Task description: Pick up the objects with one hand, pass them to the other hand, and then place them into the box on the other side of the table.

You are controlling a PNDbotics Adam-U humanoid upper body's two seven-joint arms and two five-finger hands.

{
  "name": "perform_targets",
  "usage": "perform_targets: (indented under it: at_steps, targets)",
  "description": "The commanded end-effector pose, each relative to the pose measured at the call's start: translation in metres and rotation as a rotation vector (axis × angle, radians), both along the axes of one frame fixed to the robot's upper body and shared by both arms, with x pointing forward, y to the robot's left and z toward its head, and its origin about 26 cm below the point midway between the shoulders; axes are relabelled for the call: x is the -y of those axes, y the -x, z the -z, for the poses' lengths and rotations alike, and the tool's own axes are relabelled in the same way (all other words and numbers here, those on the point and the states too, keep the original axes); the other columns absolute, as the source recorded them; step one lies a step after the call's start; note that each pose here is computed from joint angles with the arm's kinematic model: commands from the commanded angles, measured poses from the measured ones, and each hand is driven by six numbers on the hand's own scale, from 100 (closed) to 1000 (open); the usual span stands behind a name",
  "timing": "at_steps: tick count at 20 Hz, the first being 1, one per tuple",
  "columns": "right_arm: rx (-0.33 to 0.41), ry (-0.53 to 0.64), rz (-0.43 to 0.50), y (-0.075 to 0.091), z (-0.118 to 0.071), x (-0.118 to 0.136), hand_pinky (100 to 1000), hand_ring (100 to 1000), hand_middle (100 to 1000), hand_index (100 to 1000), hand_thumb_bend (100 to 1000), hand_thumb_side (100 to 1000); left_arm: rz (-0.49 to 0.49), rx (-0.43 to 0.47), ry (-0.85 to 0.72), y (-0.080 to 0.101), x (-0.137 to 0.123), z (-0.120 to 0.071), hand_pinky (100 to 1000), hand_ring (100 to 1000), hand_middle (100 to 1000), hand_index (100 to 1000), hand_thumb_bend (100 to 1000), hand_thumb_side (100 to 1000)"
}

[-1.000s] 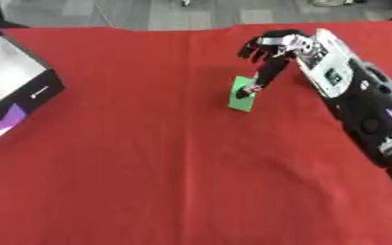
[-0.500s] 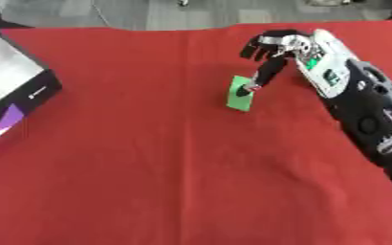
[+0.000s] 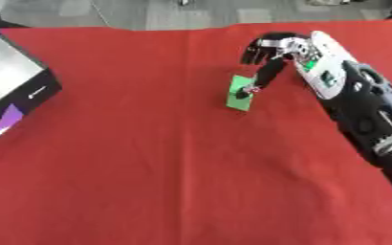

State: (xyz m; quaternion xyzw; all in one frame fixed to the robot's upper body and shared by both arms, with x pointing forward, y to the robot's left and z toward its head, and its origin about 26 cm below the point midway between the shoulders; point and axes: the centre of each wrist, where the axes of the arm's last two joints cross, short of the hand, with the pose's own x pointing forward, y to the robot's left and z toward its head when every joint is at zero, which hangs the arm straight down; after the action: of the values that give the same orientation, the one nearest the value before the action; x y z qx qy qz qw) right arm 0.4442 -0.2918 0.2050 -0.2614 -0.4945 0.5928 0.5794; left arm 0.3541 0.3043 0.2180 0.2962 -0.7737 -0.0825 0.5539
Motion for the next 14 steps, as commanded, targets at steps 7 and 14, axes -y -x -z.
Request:
perform_targets:
  at_steps: [7, 14]
  targets:
    - [-0.012, 0.05, 0.013, 0.0, 0.0, 0.007, 895, 815, 701, 732, 641, 231, -0.016, 0.027, -0.013, 0.002, -0.003, -0.01, 706, 625, 694, 760, 862, 516]
    - [-0.038, 0.071, 0.018, 0.0, 0.007, 0.007, 891, 797, 677, 708, 631, 232, -0.013, 0.024, -0.01, 0.002, -0.003, -0.009, 708, 625, 691, 757, 854, 521]
